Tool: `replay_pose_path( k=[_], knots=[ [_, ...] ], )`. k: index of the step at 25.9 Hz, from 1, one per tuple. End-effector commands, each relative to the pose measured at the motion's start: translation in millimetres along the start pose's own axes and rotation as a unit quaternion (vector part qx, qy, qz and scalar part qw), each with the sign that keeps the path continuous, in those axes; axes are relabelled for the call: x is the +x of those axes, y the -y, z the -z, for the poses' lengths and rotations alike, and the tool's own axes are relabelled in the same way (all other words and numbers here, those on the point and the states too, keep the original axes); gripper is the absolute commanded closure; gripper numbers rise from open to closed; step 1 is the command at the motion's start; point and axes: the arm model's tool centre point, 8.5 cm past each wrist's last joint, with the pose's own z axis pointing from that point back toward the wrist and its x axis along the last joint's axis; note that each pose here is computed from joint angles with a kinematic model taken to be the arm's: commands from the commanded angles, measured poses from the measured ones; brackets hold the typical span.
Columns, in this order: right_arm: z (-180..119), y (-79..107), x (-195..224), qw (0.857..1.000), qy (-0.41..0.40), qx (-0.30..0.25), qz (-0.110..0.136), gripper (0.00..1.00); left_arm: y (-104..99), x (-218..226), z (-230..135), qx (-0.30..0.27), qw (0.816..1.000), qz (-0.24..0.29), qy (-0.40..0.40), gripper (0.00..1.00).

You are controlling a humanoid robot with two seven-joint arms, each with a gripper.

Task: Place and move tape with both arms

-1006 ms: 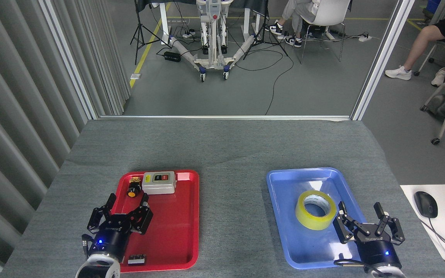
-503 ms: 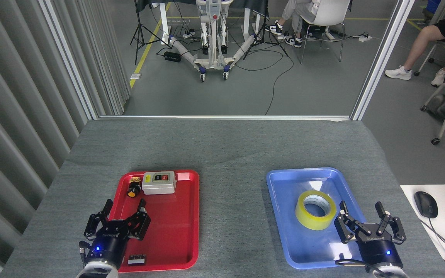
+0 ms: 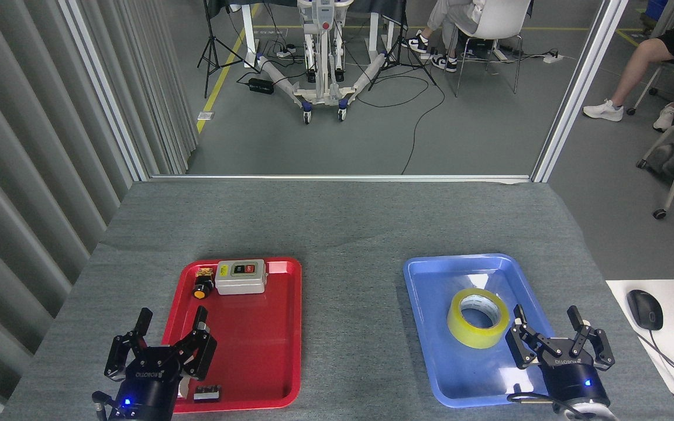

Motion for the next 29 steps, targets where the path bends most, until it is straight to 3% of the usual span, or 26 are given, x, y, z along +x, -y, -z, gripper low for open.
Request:
replay_pose_path(
  k=[1, 12, 19, 29],
  knots=[
    [0, -0.2, 0, 1.000, 0.000, 0.000, 0.000, 0.00, 17, 15, -19, -0.052, 0.999, -0.003, 0.013, 0.00],
    [-26, -5.3, -3, 1.000, -0.006, 0.004, -0.002, 0.00, 28, 14, 1, -0.067, 0.998, 0.001, 0.001, 0.00],
    [-40, 3.0, 7, 1.000, -0.001, -0.010, 0.004, 0.00, 33, 4, 24, -0.068, 0.997, 0.012, -0.024, 0.00],
    [-40, 1.3, 7, 1.000, -0.001, -0.007, 0.007, 0.00, 31, 7, 26, -0.065, 0.997, 0.020, -0.024, 0.00]
  ],
)
